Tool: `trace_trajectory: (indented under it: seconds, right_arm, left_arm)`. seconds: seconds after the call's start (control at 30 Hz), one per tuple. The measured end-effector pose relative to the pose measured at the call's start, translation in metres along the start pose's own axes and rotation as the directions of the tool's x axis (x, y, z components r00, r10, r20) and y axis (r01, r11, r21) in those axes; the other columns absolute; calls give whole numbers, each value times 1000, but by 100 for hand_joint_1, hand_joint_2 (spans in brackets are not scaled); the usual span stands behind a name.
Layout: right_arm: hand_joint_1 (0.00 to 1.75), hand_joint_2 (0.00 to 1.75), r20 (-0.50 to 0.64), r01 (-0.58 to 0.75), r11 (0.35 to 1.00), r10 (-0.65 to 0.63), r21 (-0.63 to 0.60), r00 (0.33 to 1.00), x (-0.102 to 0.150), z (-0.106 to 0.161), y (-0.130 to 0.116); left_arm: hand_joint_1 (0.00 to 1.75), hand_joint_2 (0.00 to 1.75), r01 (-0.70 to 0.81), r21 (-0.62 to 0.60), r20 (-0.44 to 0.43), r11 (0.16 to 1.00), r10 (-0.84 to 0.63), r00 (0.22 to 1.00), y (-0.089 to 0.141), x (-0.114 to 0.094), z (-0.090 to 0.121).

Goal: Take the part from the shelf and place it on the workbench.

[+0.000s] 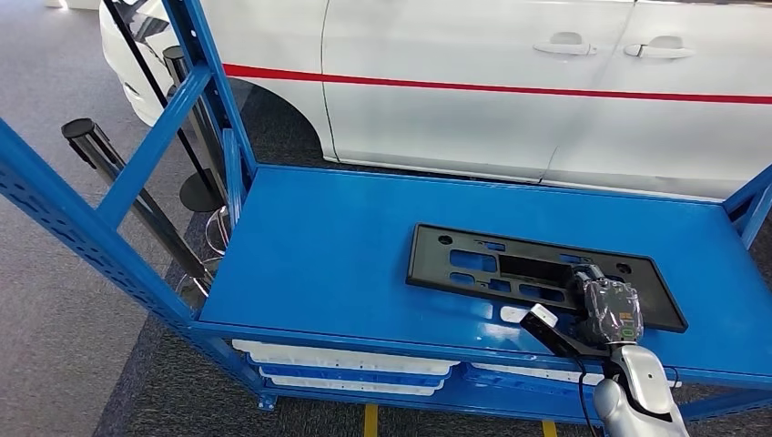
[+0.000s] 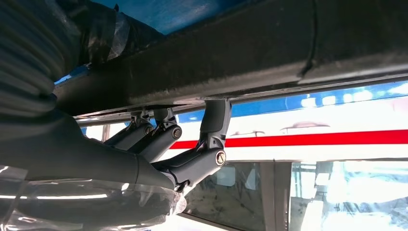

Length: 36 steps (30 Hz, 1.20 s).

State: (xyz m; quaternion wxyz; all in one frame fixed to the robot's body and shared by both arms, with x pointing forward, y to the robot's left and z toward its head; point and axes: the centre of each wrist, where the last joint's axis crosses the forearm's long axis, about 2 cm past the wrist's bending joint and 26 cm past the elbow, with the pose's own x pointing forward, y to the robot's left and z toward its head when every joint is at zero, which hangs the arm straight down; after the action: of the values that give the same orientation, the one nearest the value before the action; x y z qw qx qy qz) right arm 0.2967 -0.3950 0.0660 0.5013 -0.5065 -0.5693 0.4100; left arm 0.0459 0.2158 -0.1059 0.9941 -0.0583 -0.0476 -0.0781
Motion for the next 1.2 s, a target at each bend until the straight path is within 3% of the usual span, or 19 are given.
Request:
trace_trajectory:
  seconds: [0.03,0.13,0.17,0.27,0.47,0.6,0.73,0.87,0.97,1.1,1.2]
  right_arm:
    - [175,175,0,0,1000,0,1,1000,0,0,0]
    - [175,175,-1,0,1000,0,4,1000,0,1,1]
    - [175,175,-1,1,1000,-1,5,1000,-1,1,1]
    - [175,175,2,7,1000,-7,5,1000,-1,1,1]
    - [175,175,9,32,999,-32,-4,999,-2,-1,0]
    - [175,175,39,93,994,-90,-62,995,-22,5,-12]
    - [175,175,77,130,976,-118,-175,990,-41,-1,-58]
    - [175,175,140,128,946,-89,-299,986,-43,-15,-104]
    - [175,175,200,86,921,-8,-381,980,-32,-18,-121]
    - [175,175,240,-1,872,136,-489,961,6,-17,-133]
    - [175,175,263,13,835,158,-550,952,31,-14,-138]
  left_arm:
    - [0,175,0,1,1,1000,0,1000,0,1,0]
    - [0,44,-1,0,5,1000,1,1000,1,2,0]
    - [0,44,-2,-3,5,1000,2,1000,1,2,0]
    - [0,175,-13,-13,9,1000,13,1000,1,1,0]
    - [0,175,-19,-17,16,1000,19,1000,3,5,0]
    - [0,175,-22,8,19,1000,21,1000,3,6,0]
    - [0,175,-29,35,18,999,29,999,2,7,0]
    - [0,175,-42,38,15,998,41,999,1,9,0]
    - [0,175,-73,40,11,997,73,997,0,7,0]
    - [0,175,-102,32,4,994,102,995,5,3,0]
    - [0,175,-111,32,4,993,111,994,12,3,0]
